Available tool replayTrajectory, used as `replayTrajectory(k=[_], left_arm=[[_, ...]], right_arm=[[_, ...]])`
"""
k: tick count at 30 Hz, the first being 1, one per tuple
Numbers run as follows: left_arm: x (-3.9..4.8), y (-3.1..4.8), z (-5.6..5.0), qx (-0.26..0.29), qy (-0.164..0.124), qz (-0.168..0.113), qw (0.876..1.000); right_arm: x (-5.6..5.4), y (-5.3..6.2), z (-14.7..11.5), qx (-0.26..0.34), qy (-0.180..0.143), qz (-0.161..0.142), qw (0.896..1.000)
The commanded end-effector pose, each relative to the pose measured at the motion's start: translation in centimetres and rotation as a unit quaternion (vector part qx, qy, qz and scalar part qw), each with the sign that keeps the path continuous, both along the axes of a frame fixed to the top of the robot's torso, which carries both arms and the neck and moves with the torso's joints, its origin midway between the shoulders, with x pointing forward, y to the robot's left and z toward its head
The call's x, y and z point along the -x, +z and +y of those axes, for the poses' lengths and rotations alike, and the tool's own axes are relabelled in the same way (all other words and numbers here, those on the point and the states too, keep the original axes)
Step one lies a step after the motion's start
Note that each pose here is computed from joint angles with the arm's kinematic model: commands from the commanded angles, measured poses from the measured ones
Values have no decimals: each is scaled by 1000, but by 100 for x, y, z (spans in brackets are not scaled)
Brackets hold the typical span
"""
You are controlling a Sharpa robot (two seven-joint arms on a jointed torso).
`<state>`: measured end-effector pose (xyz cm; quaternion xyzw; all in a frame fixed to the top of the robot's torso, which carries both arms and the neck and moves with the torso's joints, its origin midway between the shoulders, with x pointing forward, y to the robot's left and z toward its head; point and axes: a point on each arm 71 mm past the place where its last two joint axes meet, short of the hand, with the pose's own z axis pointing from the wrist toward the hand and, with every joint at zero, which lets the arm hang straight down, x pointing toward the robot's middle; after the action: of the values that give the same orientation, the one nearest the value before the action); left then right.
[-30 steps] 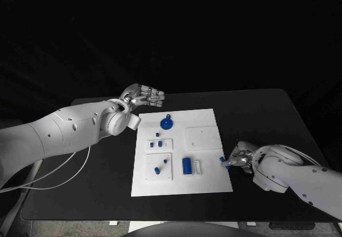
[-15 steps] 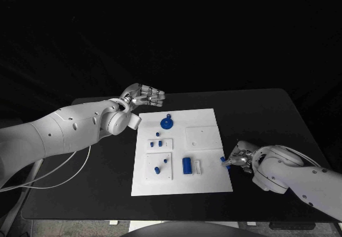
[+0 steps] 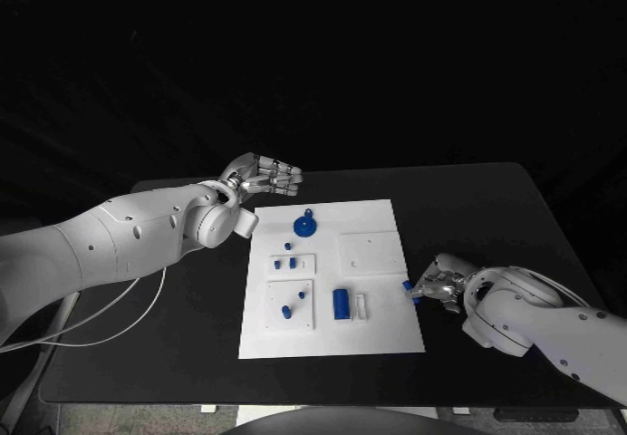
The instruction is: Assemble the parts on the task board
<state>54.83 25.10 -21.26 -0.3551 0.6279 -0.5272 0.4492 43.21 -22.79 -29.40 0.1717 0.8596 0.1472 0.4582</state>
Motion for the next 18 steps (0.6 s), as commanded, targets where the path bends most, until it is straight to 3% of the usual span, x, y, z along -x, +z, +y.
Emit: replayTrajectory(k=[1, 10, 18], left_arm=[[2, 8, -26, 3, -9, -1, 1000], [3, 9, -33, 3, -10, -1, 1000], [5, 9, -43, 4, -11, -1, 1000]], right_arm=[[-17, 113, 72, -28, 6, -34, 999], [-20, 267, 157, -43, 4, -56, 998], [20, 253, 305, -55, 14, -22, 998]])
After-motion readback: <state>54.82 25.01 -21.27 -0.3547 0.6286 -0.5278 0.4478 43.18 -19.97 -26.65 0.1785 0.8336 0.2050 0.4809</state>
